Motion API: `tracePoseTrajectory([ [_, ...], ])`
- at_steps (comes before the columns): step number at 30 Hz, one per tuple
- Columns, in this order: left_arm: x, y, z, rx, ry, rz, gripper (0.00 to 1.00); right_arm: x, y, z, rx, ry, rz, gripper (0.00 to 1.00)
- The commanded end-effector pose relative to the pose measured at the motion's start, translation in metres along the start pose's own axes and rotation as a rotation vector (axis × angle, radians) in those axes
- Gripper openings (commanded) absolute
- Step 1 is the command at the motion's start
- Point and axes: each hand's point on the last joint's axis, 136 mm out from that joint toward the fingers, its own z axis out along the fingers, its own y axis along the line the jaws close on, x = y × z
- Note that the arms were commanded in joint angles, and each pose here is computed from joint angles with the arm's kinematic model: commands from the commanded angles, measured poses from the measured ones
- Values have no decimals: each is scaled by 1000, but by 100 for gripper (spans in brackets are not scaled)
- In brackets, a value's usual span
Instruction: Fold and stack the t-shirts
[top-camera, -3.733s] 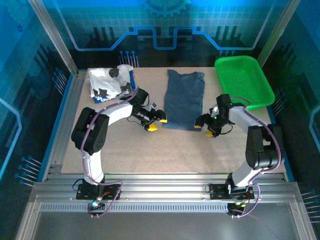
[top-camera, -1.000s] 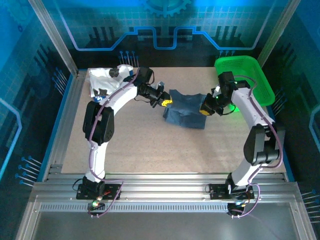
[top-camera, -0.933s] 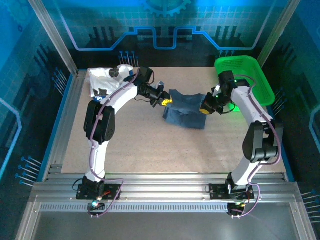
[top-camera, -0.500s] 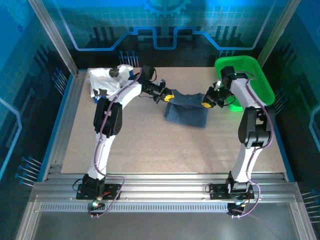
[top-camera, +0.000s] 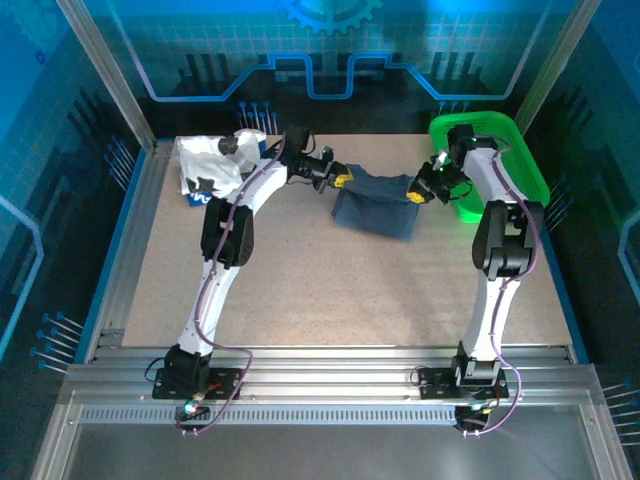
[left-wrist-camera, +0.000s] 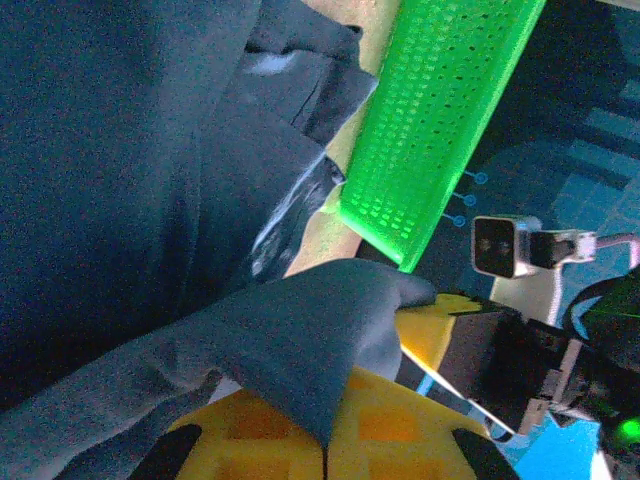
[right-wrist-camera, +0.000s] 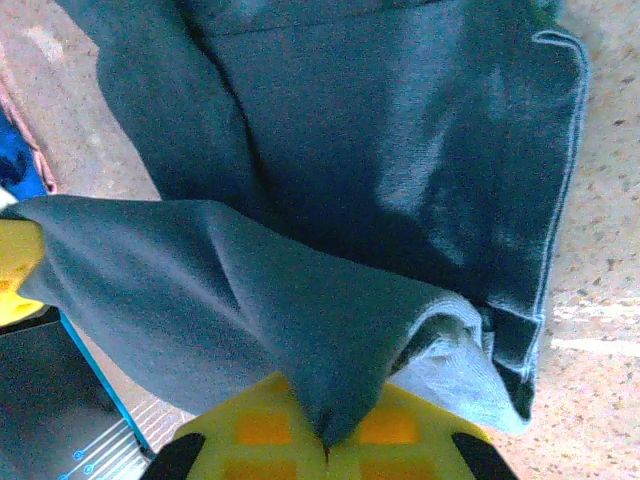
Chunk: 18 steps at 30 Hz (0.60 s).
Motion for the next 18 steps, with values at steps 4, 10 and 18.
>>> tracePoseTrajectory([
  [4, -45, -12, 11, 146, -55, -58, 30, -44, -18, 14, -76, -21, 109, 18],
  [10, -85, -55, -1, 336, -207, -64, 76, -138, 24, -1, -377, -180, 193, 55],
  [18, -77, -97, -96, 294, -364, 105, 99, -135, 103, -73, -423, -265, -6, 68],
])
